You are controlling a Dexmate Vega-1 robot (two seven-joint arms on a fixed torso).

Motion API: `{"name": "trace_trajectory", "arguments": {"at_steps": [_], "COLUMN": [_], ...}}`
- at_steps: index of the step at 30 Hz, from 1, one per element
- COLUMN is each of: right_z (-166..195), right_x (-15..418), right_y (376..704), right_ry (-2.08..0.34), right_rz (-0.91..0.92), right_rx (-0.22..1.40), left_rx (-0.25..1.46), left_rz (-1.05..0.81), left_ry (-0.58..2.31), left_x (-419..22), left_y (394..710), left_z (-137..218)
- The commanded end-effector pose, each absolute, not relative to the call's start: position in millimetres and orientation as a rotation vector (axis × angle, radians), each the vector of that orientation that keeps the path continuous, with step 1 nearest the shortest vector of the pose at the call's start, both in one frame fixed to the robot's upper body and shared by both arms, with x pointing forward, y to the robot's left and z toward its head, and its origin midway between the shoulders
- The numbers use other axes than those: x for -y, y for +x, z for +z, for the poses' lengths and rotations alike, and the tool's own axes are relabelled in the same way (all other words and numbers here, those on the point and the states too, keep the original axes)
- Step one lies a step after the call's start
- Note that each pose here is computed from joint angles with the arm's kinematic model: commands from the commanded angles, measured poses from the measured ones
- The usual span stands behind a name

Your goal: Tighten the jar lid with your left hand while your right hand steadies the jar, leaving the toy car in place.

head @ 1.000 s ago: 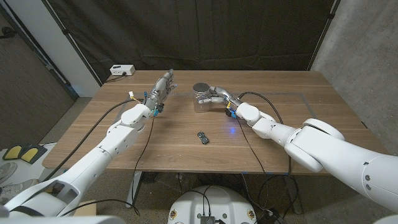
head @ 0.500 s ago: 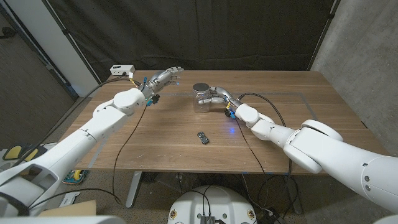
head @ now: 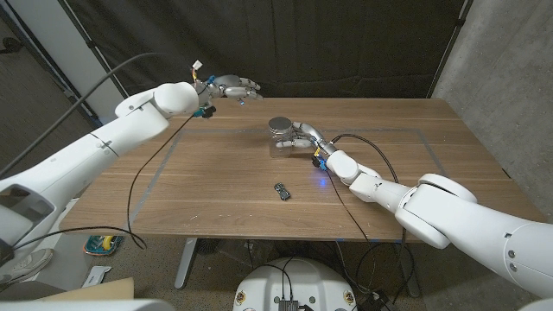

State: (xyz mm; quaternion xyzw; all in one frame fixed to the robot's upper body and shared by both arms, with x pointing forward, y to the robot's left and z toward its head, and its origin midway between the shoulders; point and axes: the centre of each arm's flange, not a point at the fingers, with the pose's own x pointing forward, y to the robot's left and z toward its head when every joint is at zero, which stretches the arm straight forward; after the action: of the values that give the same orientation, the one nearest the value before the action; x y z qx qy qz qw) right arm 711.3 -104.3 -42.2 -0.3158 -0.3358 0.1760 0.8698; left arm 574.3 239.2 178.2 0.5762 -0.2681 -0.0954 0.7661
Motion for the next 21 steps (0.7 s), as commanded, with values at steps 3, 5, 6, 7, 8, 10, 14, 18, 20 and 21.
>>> {"name": "trace_trajectory", "arguments": {"at_steps": [3, 5, 6, 7, 8, 10, 14, 18, 20, 21], "right_z": [-49, -49, -49, -48, -48, -47, -45, -44, -44, -44], "right_x": [108, 108, 108, 108, 108, 108, 106, 105, 105, 105], "right_y": [709, 709, 709, 710, 710, 711, 713, 714, 715, 715], "right_ry": [-0.642, -0.641, -0.642, -0.642, -0.642, -0.646, -0.647, -0.651, -0.65, -0.65], "right_rz": [0.341, 0.343, 0.34, 0.339, 0.339, 0.338, 0.337, 0.334, 0.332, 0.331], "right_rx": [0.718, 0.713, 0.712, 0.71, 0.707, 0.704, 0.695, 0.687, 0.685, 0.685], "left_rx": [0.457, 0.458, 0.455, 0.456, 0.457, 0.453, 0.452, 0.491, 0.52, 0.527], "left_rz": [-0.149, -0.154, -0.164, -0.177, -0.189, -0.22, -0.289, -0.331, -0.341, -0.351], "left_ry": [1.72, 1.761, 1.783, 1.797, 1.811, 1.847, 1.893, 1.952, 1.961, 1.967], "left_x": [-206, -200, -197, -194, -192, -185, -172, -158, -153, -150], "left_y": [554, 554, 554, 555, 555, 556, 557, 557, 556, 557], "left_z": [228, 230, 230, 231, 232, 233, 236, 237, 236, 235]}}
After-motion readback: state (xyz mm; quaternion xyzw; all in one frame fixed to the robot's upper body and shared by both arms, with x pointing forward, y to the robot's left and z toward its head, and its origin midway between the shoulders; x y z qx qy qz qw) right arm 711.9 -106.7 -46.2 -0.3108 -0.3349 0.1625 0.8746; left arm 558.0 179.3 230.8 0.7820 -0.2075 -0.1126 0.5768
